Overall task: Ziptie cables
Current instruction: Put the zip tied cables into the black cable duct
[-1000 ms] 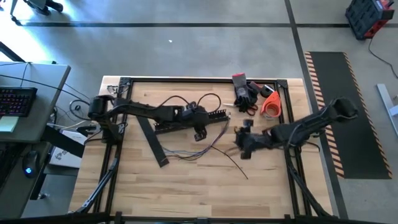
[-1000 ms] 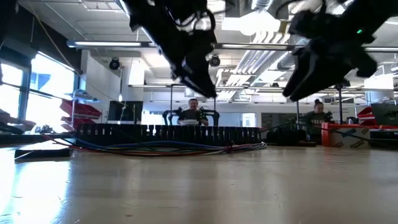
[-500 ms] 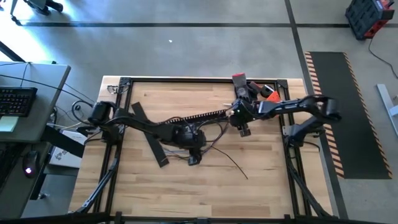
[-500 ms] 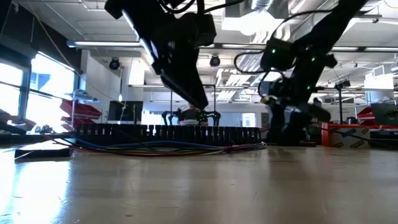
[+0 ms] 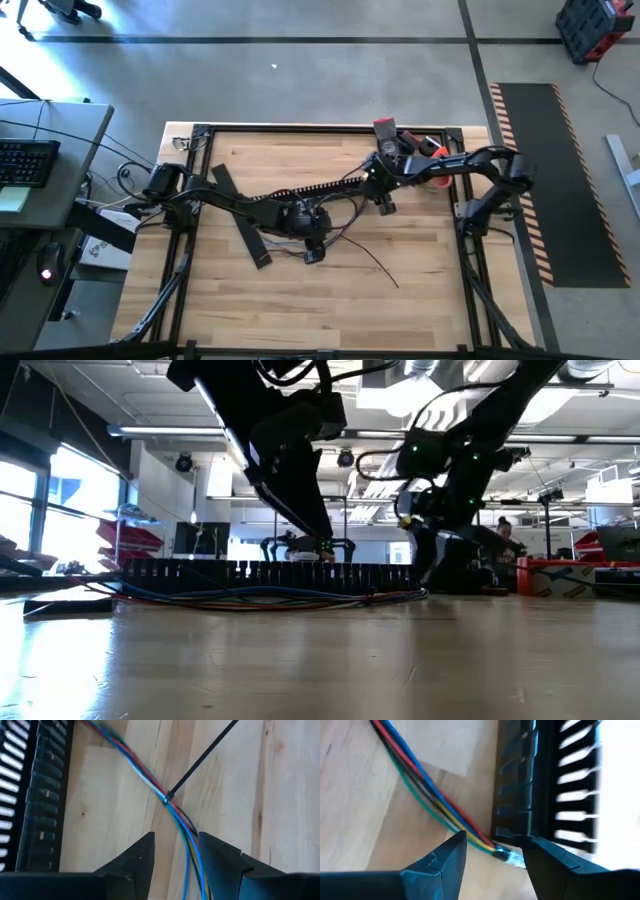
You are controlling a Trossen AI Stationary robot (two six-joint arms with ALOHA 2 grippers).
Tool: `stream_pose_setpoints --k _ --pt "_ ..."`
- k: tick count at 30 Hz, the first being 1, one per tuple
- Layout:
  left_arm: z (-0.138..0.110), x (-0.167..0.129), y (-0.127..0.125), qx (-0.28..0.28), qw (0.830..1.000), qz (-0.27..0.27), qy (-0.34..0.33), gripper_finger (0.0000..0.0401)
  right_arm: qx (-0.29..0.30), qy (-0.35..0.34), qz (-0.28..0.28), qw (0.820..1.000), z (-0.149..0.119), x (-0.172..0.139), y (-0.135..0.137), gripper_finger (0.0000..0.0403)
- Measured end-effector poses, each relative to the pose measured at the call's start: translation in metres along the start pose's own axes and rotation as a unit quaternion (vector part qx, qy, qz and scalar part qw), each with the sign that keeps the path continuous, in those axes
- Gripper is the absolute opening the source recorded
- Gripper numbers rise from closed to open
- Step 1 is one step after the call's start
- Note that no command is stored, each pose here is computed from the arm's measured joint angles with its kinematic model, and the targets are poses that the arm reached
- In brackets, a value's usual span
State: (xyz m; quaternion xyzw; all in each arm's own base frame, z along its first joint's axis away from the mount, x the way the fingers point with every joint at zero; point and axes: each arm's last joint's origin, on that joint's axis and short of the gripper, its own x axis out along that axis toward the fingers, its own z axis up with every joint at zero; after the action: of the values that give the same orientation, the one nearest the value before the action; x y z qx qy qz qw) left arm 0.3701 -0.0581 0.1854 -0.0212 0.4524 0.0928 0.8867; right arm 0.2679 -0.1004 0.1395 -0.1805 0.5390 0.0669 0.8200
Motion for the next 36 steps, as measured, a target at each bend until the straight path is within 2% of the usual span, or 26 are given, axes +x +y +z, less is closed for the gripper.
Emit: stream_pose_setpoints --k 3,11,15,18,23,30,34,36 --pt "-0.001 0.000 0.000 -0.007 1.000 0.001 0.004 0.0135 0.029 0.032 0.039 0.998 -0.001 0.008 -0.003 0.0174" --pt "-0.003 0.000 -0.001 -0.004 1.000 0.002 0.012 0.0135 0.065 0.064 0.073 0.993 0.003 0.012 -0.003 0.0174" --pt "-0.004 -0.001 -0.001 -0.001 1.000 0.004 0.019 0.0135 0.105 0.115 0.125 0.980 0.004 0.004 0.010 0.0169" --pt "-0.006 0.003 -0.003 0.022 1.000 0.003 0.020 0.0135 0.115 0.139 0.141 0.973 0.006 0.004 0.025 0.0155" --pt "-0.018 0.028 -0.009 0.073 0.996 -0.013 0.057 0.0135 0.117 0.178 0.120 0.970 0.009 0.008 0.054 0.0119" --pt "-0.025 0.065 -0.018 0.063 0.995 -0.069 0.046 0.0136 0.109 0.205 0.085 0.969 0.021 0.000 0.080 0.0014" --pt "-0.023 0.068 -0.019 0.049 0.997 -0.060 0.030 0.0145 0.112 0.216 0.066 0.968 0.027 -0.026 0.090 0.0008" --pt "-0.021 0.069 -0.019 0.037 0.998 -0.056 0.017 0.0153 0.123 0.173 0.050 0.976 0.039 -0.043 0.090 0.0004"
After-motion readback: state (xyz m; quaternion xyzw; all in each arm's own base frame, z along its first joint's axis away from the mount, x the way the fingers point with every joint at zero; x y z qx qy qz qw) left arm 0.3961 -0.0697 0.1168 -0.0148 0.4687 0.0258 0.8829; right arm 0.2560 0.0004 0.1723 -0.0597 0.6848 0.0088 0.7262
